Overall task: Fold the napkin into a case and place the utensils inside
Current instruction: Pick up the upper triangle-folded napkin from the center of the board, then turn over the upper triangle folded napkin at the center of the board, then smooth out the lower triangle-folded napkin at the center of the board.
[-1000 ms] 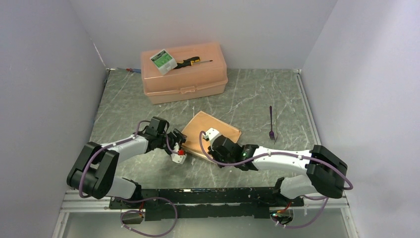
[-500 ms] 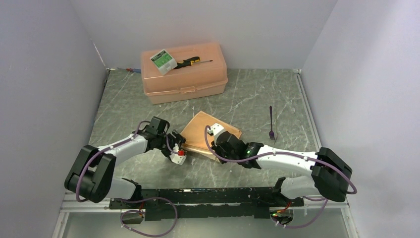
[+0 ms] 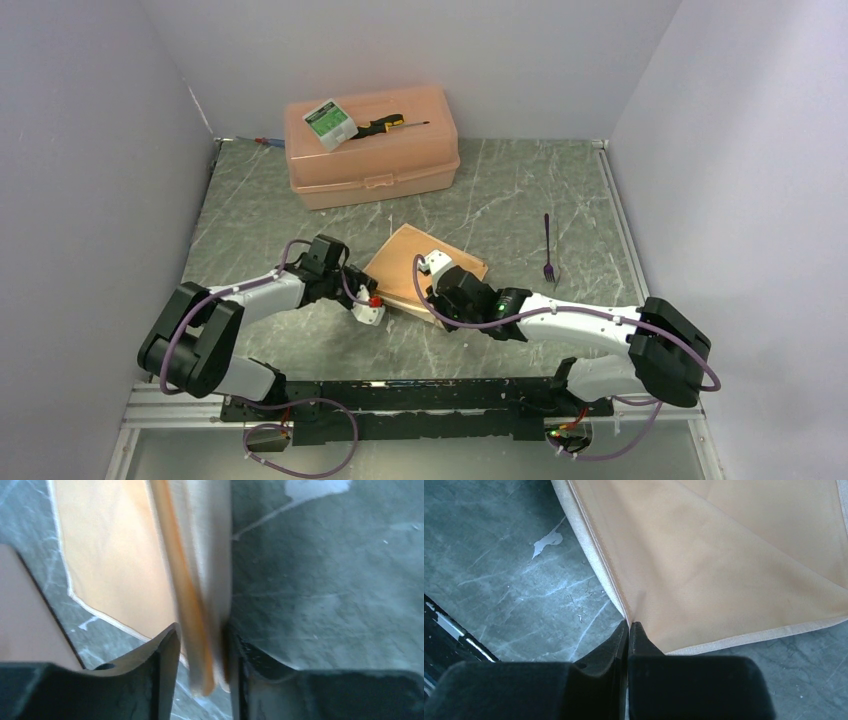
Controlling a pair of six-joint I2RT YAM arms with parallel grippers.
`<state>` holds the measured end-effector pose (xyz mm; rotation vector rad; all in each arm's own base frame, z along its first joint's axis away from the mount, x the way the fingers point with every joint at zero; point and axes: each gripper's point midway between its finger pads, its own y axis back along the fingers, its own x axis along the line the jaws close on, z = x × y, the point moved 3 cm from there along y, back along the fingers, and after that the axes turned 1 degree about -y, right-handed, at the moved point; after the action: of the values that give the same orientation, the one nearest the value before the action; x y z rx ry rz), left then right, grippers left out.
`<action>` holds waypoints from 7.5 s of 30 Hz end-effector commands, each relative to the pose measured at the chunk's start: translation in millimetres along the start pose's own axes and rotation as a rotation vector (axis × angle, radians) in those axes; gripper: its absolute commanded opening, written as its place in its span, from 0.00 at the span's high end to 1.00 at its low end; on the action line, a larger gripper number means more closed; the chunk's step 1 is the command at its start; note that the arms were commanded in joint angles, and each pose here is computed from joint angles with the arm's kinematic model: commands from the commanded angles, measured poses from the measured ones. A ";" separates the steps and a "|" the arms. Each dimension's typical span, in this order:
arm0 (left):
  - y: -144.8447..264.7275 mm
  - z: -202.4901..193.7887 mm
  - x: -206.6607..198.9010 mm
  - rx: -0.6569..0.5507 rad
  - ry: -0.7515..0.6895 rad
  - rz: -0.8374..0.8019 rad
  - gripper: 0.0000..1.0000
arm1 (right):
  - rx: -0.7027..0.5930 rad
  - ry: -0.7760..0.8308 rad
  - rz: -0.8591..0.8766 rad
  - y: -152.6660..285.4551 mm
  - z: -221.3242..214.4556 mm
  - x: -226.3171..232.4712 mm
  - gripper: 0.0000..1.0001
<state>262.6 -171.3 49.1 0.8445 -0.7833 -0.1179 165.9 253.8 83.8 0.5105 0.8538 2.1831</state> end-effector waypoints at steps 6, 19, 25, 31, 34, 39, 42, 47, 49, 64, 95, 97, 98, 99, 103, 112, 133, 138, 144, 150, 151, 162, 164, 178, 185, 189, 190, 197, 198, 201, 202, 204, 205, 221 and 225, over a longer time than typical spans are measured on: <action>0.9 -3.8 -43.1 0.044 0.118 -0.126 0.87 | -0.077 -0.020 0.031 6.2 12.2 4.0 0.56; 3.3 -5.0 -42.3 0.062 0.157 -0.143 0.94 | 0.012 0.247 0.048 -5.9 -8.8 33.9 0.13; 5.0 -0.9 -34.9 0.047 0.216 -0.151 0.95 | 0.034 0.311 0.002 -12.1 -7.0 32.7 0.13; 11.0 3.9 -31.7 0.033 0.283 -0.184 0.95 | -0.001 0.361 -0.085 -15.6 -2.7 30.7 0.17; 12.3 4.8 -32.6 0.034 0.299 -0.199 0.95 | -0.017 0.403 -0.107 -16.0 -2.6 33.3 0.21; 14.6 1.2 -32.4 0.048 0.321 -0.203 0.96 | -0.025 0.468 -0.122 -15.3 -7.2 41.0 0.25; 15.8 0.0 -30.4 0.052 0.327 -0.199 0.95 | -0.025 0.499 -0.147 -18.7 -9.2 43.2 0.31; 18.3 -1.6 -28.3 0.062 0.335 -0.195 0.95 | -0.029 0.515 -0.213 -21.8 -12.7 40.2 0.52; 20.2 -3.1 -27.0 0.067 0.336 -0.192 0.95 | -0.047 0.510 -0.247 -20.9 -11.1 37.9 0.63; 90.6 39.3 3.2 0.107 0.435 -0.159 0.95 | -0.123 0.390 -0.255 19.7 35.3 43.9 1.00; 162.6 125.3 -48.1 0.175 0.706 -0.426 0.93 | 0.029 -0.114 0.427 109.3 59.7 79.7 1.00; 133.5 96.8 -38.1 0.226 0.752 -0.427 0.92 | 0.074 -0.130 0.397 79.3 53.5 63.1 1.00; 121.1 81.0 -25.7 0.240 0.784 -0.408 0.92 | 0.093 -0.144 0.377 64.9 51.2 53.1 1.00; 109.2 63.9 -14.5 0.254 0.828 -0.407 0.92 | 0.095 -0.165 0.360 51.6 52.1 41.7 1.00; 75.7 2.0 30.0 0.306 0.952 -0.380 0.89 | 0.119 -0.181 0.289 17.6 55.8 9.1 1.00; 19.3 -57.1 60.1 0.327 1.008 -0.318 0.89 | 0.133 -0.225 0.233 -35.7 77.0 -54.3 1.00; 19.7 -74.9 123.3 0.381 1.141 -0.020 0.31 | -0.055 -0.350 -0.262 -42.0 118.1 -159.2 0.21; 33.9 -54.4 128.3 0.319 1.206 -0.045 0.19 | -0.094 -0.517 -0.193 -17.7 107.3 -128.4 0.28; 49.0 -35.5 124.4 0.282 1.228 -0.082 0.14 | -0.122 -0.699 0.102 -20.8 86.2 -78.4 0.36; 64.2 -35.2 112.6 0.337 1.242 -0.108 0.17 | -0.084 -0.733 0.159 -44.7 81.0 -75.9 0.43; 67.1 -36.8 110.3 0.348 1.245 -0.108 0.17 | -0.079 -0.739 0.156 -47.5 80.7 -78.2 0.44; 85.1 -53.5 94.0 0.394 1.297 -0.091 0.20 | -0.053 -0.771 0.123 -65.1 76.8 -93.9 0.47; 87.1 -54.4 92.5 0.396 1.300 -0.085 0.20 | -0.043 -0.773 0.120 -69.0 75.2 -95.0 0.48; 90.2 -53.7 86.0 0.379 1.318 -0.095 0.22 | -0.027 -0.735 0.018 -54.3 69.1 -105.6 0.54; 90.6 -53.0 88.1 0.375 1.325 -0.091 0.22 | 0.008 -0.760 0.040 -65.6 59.2 -102.1 0.54; 91.1 -52.5 85.4 0.379 1.323 -0.095 0.22 | 0.014 -0.763 0.043 -73.7 57.5 -103.8 0.54; 91.5 -52.4 84.7 0.381 1.322 -0.097 0.22 | 0.017 -0.764 0.041 -74.4 56.0 -103.6 0.54; 90.5 -54.5 83.3 0.389 1.317 -0.095 0.22 | 0.004 -0.779 0.049 -78.2 58.4 -103.7 0.61; 90.4 -54.5 83.2 0.389 1.318 -0.095 0.22 | -0.002 -0.779 0.046 -77.9 59.9 -104.3 0.65; 89.8 -54.7 82.1 0.390 1.318 -0.097 0.23 | -0.027 -0.774 0.028 -74.4 66.7 -107.6 0.86; 89.5 -55.2 81.5 0.392 1.317 -0.097 0.23 | -0.033 -0.768 0.025 -72.6 69.1 -108.1 0.93; 87.8 -55.3 80.4 0.391 1.319 -0.102 0.23 | -0.047 -0.757 0.019 -69.1 74.4 -109.7 0.98; 87.3 -56.1 79.6 0.394 1.323 -0.104 0.23 | -0.055 -0.752 0.015 -67.4 77.3 -110.2 0.99; 68.8 -47.1 84.7 0.347 1.350 -0.140 0.24 | -0.044 -0.715 -0.029 -64.1 74.4 -127.2 1.00; 55.2 -29.6 84.0 0.351 1.294 -0.181 0.24 | -0.018 -0.735 -0.059 -69.5 57.4 -142.1 1.00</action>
<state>334.9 -120.0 117.9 1.1238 0.5426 0.4519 314.2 222.3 67.8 1.2035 0.4361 1.7602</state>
